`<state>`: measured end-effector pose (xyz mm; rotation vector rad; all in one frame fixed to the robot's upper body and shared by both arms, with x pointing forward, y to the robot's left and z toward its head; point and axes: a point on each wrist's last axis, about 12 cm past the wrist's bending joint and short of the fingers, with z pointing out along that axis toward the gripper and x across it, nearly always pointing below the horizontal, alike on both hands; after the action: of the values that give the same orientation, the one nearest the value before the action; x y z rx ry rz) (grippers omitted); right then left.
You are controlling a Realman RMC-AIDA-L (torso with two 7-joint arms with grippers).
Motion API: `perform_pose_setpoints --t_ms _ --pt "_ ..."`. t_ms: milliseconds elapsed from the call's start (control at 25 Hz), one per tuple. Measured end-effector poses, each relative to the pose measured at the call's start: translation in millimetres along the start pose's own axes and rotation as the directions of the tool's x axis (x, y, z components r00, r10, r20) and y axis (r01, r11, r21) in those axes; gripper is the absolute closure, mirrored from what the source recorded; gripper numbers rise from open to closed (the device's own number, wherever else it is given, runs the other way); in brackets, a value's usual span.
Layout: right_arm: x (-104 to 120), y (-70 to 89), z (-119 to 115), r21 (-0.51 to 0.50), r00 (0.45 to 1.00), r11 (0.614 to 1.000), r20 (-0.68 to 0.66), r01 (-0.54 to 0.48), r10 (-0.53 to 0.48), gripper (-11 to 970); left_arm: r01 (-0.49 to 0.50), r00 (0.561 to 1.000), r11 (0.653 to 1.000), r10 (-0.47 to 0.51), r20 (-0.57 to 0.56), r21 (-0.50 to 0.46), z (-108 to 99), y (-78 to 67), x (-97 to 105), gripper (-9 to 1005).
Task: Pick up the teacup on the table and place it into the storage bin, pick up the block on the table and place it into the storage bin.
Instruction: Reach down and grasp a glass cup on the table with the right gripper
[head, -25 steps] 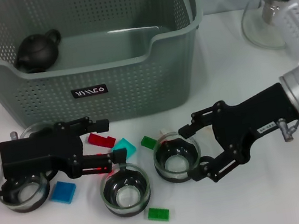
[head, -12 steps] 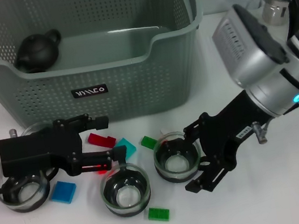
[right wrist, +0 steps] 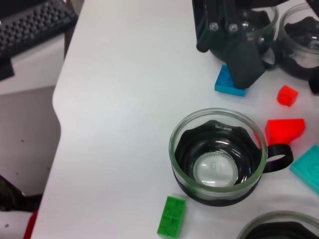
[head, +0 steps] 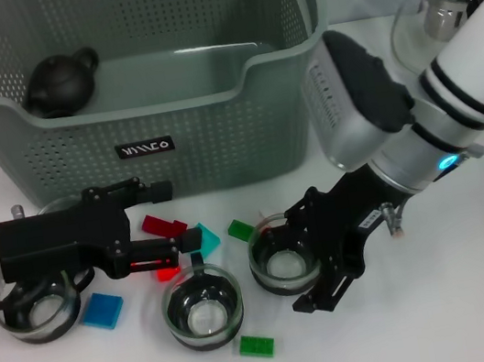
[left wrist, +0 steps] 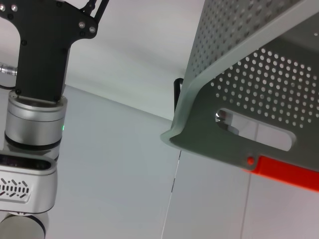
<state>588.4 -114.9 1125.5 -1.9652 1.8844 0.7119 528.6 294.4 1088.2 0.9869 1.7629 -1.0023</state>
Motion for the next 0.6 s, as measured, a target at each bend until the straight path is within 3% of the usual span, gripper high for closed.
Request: perform_pose_setpoints --t_ms 600 --pt "-16.9 -1.3 22.2 0.046 0.99 0.997 -0.127 0.06 -0.054 16 -0.001 1.0 1.0 0.0 -0.008 -0.016 -7.8 -2.1 7.7 120"
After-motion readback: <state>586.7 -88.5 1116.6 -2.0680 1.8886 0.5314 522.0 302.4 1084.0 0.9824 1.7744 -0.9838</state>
